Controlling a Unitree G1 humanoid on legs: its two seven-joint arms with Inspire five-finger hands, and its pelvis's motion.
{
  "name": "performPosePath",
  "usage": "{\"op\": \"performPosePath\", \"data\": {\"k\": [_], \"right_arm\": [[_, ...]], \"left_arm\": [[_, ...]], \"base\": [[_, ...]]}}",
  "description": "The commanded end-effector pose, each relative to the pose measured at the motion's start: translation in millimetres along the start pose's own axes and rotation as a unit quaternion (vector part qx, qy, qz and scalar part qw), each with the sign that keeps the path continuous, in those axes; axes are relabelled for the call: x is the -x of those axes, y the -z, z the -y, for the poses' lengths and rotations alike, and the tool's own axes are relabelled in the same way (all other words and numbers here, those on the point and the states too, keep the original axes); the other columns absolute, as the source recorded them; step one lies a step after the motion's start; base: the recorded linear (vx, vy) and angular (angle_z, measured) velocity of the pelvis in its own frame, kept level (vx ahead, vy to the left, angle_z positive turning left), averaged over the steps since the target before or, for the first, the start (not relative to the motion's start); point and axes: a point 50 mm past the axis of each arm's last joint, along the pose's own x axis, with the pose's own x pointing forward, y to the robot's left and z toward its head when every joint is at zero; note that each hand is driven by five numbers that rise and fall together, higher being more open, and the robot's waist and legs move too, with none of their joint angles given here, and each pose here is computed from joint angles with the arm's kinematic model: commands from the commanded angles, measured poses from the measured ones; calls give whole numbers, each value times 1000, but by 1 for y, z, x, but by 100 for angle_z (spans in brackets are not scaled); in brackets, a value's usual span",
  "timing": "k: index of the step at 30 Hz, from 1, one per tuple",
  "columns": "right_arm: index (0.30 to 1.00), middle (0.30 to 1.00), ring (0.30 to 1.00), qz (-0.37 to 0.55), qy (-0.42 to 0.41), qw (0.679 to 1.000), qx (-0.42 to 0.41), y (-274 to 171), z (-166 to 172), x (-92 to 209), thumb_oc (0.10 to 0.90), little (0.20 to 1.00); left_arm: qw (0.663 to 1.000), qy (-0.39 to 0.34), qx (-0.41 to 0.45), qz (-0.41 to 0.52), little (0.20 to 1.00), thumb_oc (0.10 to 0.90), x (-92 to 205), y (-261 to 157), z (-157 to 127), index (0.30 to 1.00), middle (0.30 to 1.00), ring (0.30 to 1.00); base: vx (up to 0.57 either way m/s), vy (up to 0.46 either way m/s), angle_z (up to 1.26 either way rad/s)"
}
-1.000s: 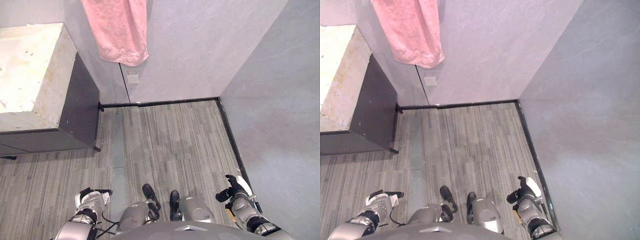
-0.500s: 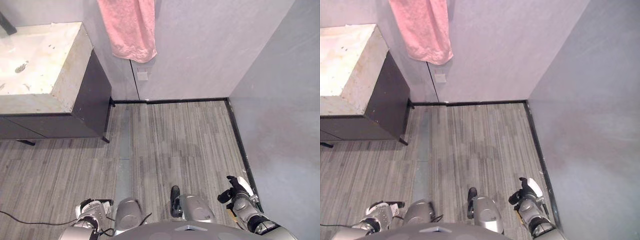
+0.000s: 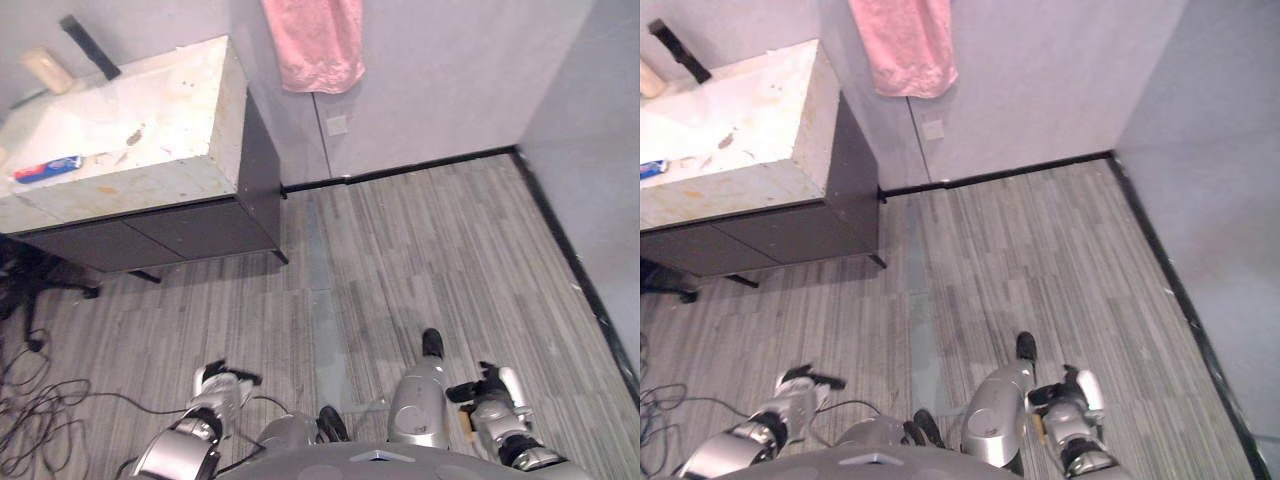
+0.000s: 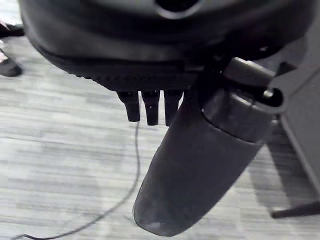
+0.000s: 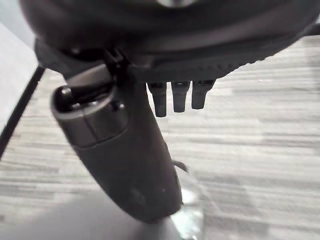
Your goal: Organize the bathroom.
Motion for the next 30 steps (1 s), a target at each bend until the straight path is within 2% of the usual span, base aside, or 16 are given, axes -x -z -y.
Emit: {"op": "performPosePath", "data": {"k": [1, 11, 16, 24, 30], "right_arm": [[900, 900, 900, 72, 70, 994, 42, -36, 47, -14, 800, 900], [900, 900, 900, 37, 72, 995, 54, -8, 48, -14, 800, 900], [900, 900, 900, 32, 77, 995, 46, -9, 53, -15, 800, 900], [900, 900, 900, 43, 86, 995, 28, -19, 55, -15, 800, 900], [900, 900, 900, 41, 81, 996, 1, -22, 50, -13, 800, 900]], "left_arm": [[996, -65, -3, 62, 900, 800, -5, -34, -34, 900, 900, 900], [997, -48, 22, 55, 900, 800, -5, -31, -27, 900, 900, 900], [998, -43, 20, 49, 900, 800, -4, -29, -23, 900, 900, 900], [998, -35, 18, 50, 900, 800, -2, -28, -18, 900, 900, 900], [998, -38, 14, 58, 900, 800, -2, -47, -20, 900, 900, 900]], "base": [[50, -44, -102], [80, -70, 8], [34, 5, 13], [123, 333, -44], [132, 355, -20]]}}
